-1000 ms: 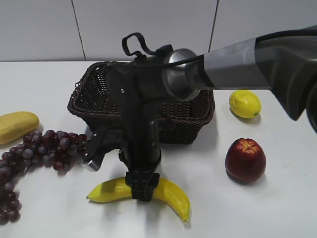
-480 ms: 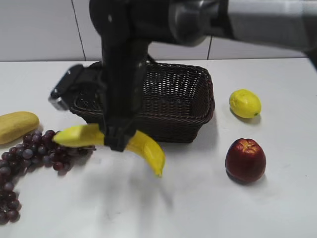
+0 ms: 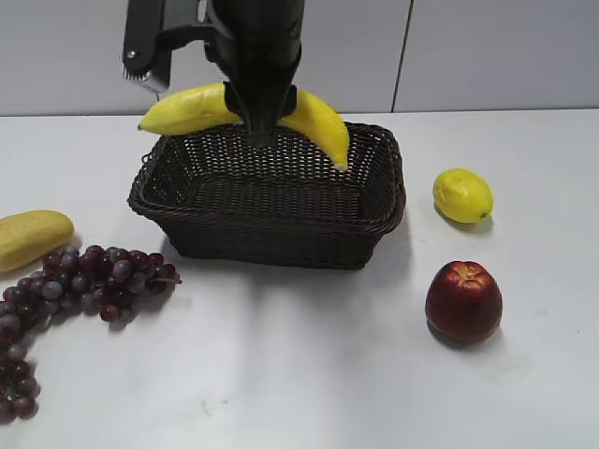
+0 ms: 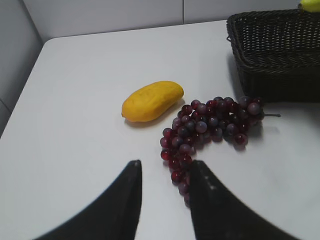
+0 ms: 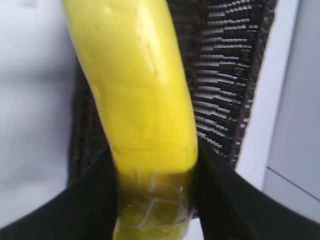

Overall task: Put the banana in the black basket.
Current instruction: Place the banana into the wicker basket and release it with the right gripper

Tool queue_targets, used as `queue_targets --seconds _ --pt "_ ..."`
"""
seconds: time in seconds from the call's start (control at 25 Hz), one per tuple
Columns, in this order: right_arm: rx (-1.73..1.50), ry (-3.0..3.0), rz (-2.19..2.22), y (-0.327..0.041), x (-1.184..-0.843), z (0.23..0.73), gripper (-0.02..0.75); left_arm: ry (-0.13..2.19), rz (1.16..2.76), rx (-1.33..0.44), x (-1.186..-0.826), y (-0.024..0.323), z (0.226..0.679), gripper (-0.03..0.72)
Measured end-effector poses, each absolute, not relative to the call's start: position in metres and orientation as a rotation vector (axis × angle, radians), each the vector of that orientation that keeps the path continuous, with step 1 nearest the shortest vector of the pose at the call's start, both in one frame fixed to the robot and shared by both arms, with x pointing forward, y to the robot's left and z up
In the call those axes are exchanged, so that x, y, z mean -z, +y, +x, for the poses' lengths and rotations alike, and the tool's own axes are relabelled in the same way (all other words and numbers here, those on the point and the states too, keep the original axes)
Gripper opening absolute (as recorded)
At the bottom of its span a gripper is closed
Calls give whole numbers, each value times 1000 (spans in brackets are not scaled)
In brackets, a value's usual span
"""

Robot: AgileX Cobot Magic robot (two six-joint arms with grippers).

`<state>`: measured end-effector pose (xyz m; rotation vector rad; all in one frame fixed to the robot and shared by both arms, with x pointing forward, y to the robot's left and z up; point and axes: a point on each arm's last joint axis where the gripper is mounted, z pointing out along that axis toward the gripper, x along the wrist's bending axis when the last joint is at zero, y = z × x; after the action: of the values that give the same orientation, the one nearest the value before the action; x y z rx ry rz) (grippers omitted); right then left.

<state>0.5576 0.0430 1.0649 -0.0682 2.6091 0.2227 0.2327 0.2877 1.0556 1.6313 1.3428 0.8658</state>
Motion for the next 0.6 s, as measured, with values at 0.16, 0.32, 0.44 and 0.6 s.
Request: queue_targets --seconds 0.16,0.32,0.44,0.6 --pt "-196 2584 -61 41 -1039 582 323 1343 1631 -866 -1056 288 233 319" --pt "-137 2632 15 33 -1004 603 323 1343 1631 -866 -1056 288 233 319" --pt "-176 2654 113 28 -990 614 323 1343 1631 -866 -1056 288 233 319" --pt "-262 2684 208 26 -988 618 344 1343 1631 -866 -1056 288 233 319"
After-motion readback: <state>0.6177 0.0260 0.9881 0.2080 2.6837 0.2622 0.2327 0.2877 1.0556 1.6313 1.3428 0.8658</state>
